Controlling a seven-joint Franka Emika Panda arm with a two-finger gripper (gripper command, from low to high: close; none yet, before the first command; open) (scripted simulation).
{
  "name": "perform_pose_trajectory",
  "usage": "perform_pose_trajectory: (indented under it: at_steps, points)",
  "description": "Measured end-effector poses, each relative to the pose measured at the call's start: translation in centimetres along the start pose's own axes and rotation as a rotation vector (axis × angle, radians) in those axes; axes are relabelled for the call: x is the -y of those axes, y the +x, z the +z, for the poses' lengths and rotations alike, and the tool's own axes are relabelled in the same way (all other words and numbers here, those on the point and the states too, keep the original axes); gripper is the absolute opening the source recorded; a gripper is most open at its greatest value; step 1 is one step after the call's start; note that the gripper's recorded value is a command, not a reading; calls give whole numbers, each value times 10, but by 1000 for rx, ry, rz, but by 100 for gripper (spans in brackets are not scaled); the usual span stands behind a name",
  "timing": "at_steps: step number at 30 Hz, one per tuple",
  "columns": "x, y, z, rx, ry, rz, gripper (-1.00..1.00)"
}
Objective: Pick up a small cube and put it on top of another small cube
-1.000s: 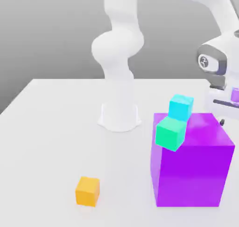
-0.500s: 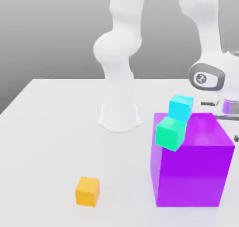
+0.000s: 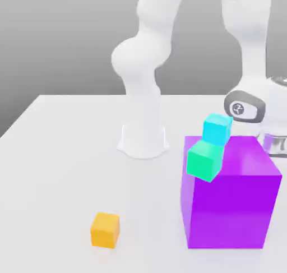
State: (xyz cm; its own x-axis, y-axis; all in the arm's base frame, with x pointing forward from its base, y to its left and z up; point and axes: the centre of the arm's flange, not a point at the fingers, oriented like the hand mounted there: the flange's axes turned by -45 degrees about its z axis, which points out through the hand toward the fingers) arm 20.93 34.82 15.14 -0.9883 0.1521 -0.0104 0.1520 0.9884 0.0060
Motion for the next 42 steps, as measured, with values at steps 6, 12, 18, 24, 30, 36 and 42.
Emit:
perform_pose_trajectory:
  at_steps: [6, 12, 18, 24, 30, 36, 42]
  points:
    - [3, 1, -34, -7, 5, 3, -100]
    - [7, -17, -32, 11, 34, 178, -100]
    - [5, 2, -14, 21, 96, 162, -100]
    - [3, 26, 0, 29, 139, 130, -100]
    - [2, 52, 9, 35, 160, 94, -100]
    - [0, 79, 13, 40, 159, 58, -100]
    - [4, 100, 19, 28, 177, 7, -100]
